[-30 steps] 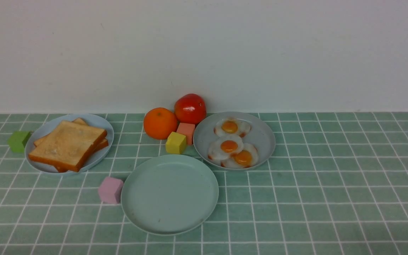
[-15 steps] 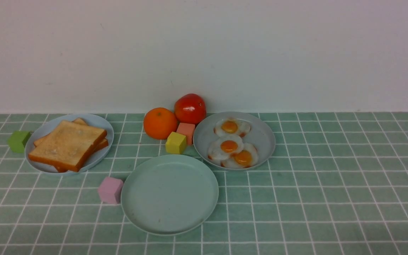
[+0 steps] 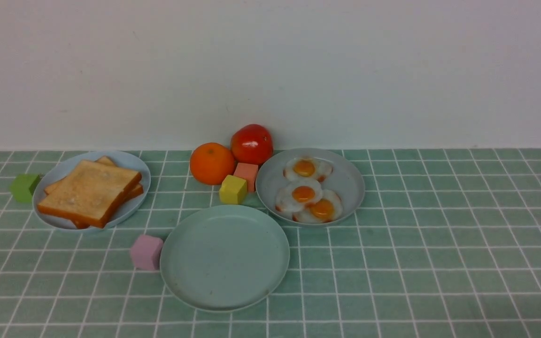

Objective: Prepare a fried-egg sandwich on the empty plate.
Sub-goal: Use the left arm to grab a slice of bread

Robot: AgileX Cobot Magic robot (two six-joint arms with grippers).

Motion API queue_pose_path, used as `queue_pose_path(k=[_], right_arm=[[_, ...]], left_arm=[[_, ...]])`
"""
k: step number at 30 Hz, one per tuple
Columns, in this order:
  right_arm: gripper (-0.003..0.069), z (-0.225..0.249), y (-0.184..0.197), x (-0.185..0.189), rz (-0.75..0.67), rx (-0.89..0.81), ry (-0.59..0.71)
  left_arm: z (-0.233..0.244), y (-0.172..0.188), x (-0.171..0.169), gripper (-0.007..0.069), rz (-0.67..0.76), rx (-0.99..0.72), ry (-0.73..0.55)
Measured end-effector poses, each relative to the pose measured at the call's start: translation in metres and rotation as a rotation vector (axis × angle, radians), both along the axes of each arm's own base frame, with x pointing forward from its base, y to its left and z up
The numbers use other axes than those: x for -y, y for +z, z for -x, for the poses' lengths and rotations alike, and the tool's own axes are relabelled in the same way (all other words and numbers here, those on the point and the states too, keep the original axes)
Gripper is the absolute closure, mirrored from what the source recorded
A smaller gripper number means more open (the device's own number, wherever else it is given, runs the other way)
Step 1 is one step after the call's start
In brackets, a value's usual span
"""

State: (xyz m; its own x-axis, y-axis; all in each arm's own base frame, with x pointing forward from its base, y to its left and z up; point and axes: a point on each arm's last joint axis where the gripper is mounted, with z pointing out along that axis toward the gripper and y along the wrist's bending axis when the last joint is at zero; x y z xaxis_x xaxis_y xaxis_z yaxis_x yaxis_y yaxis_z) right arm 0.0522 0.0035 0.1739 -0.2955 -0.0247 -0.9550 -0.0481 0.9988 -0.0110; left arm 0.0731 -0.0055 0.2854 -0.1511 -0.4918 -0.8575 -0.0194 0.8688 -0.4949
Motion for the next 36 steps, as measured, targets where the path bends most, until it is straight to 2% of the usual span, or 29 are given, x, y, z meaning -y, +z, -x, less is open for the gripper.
queue_pose_path(k=[1,2,4,5,6,8,10,14,19,21,23,24,25,29,31,33,36], right_arm=[[0.0419,0.0,0.0,0.0,0.0,0.0,0.0],[0.0419,0.0,0.001,0.0,-0.002,0.011,-0.001],[0.0419,-0.001,0.001,0.0,-0.025,0.021,-0.002],[0.0419,-0.001,0.002,-0.002,-0.102,0.037,-0.007],[0.0419,-0.001,0.003,-0.002,-0.13,0.041,-0.01],[0.0419,-0.002,0.007,-0.004,-0.26,0.087,-0.023],[0.0419,-0.003,0.011,-0.004,-0.322,0.124,-0.031],[0.0419,-0.004,0.022,-0.002,-0.539,0.238,-0.068],[0.0419,-0.002,0.031,-0.006,-0.665,0.206,-0.048],[0.0421,0.0,0.043,-0.009,-0.663,0.179,-0.017],[0.046,0.005,0.084,-0.017,-0.595,0.111,0.065],[0.046,0.005,0.087,-0.017,-0.574,0.105,0.073],[0.0496,0.007,0.118,-0.021,-0.496,0.062,0.126],[0.0622,-0.002,0.177,-0.03,-0.258,-0.178,0.262],[0.066,-0.009,0.196,-0.033,-0.201,-0.251,0.314],[0.0666,-0.013,0.206,-0.035,-0.178,-0.286,0.355],[0.0667,-0.024,0.213,-0.04,-0.165,-0.319,0.41]], left_arm=[[-0.001,0.002,0.0,0.0638,0.0,-0.012,-0.003],[-0.011,0.019,0.005,0.0638,-0.107,-0.102,-0.086],[-0.018,0.027,0.011,0.0638,-0.167,-0.19,-0.169],[-0.028,0.038,0.018,0.0638,-0.233,-0.293,-0.254],[-0.03,0.039,0.02,0.0638,-0.246,-0.305,-0.27],[-0.05,0.051,0.029,0.0638,-0.326,-0.451,-0.356],[-0.064,0.05,0.033,0.0638,-0.356,-0.535,-0.382],[-0.114,0.038,0.045,0.0638,-0.392,-0.701,-0.405],[-0.159,0.013,0.052,0.0638,-0.447,-0.762,-0.407],[-0.171,0.007,0.054,0.0638,-0.469,-0.755,-0.4],[-0.199,-0.008,0.057,0.0638,-0.507,-0.769,-0.393],[-0.2,-0.007,0.057,0.0638,-0.508,-0.761,-0.39],[-0.219,-0.016,0.056,0.0638,-0.509,-0.789,-0.382],[-0.268,-0.037,0.04,0.0638,-0.492,-0.848,-0.322],[-0.287,-0.046,0.032,0.0638,-0.496,-0.859,-0.302],[-0.3,-0.052,0.026,0.0635,-0.517,-0.86,-0.295],[-0.317,-0.061,0.025,0.0585,-0.568,-0.854,-0.312]])
